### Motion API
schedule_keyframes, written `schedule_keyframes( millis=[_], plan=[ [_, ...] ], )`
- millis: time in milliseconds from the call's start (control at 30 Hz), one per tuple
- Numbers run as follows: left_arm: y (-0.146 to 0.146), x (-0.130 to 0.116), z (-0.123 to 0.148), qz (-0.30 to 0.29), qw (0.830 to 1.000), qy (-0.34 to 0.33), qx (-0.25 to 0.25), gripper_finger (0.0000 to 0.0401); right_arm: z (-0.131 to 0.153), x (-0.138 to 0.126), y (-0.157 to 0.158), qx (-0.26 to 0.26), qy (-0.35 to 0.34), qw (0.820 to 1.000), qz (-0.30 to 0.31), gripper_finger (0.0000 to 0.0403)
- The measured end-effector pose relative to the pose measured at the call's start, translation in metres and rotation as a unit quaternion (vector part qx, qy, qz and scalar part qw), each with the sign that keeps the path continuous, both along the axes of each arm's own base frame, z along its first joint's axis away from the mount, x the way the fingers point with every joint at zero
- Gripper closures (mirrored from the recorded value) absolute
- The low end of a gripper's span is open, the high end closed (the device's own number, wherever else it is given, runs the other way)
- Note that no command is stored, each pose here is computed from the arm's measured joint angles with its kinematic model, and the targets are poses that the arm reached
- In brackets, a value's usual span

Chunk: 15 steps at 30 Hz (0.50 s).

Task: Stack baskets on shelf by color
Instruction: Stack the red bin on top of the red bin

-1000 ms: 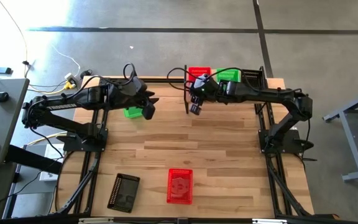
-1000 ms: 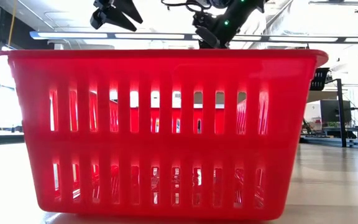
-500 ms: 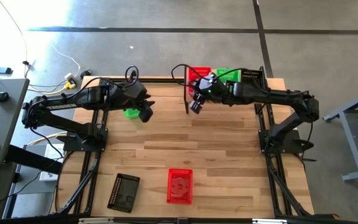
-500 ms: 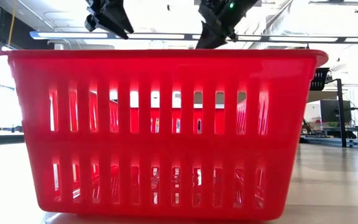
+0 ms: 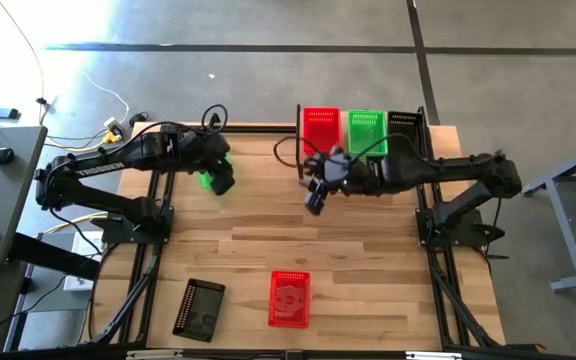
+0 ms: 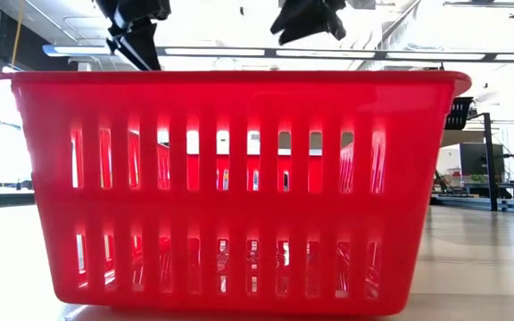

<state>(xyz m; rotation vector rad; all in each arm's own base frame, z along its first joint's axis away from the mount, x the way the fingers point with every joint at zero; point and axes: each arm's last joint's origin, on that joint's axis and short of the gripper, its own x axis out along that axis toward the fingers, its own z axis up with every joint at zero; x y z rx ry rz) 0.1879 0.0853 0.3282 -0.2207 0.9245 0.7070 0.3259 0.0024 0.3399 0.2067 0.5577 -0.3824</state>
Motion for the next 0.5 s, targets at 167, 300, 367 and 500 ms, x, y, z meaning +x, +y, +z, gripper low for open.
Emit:
schedule_keyframes(
  millis=[167,300,367,500],
  plan=[
    [-0.001,-0.002,-0.002,-0.022,0.999,0.008,-0.027,0.0247,0.001,0.0,0.03,0.069,-0.023,0.997,0.028,0.0284],
    [-0.003,-0.003,-0.003,-0.03,0.999,0.013,-0.042,0.0247,0.004,0.001,0.055,0.104,-0.053,0.992,0.047,0.0284],
    [-0.003,-0.003,-0.004,-0.033,0.998,0.014,-0.048,0.0247,0.005,0.0,0.068,0.12,-0.066,0.989,0.06,0.0284],
    [-0.004,-0.003,-0.004,-0.041,0.997,0.008,-0.061,0.0247,0.007,0.0,0.094,0.137,-0.088,0.982,0.093,0.0284]
  ],
)
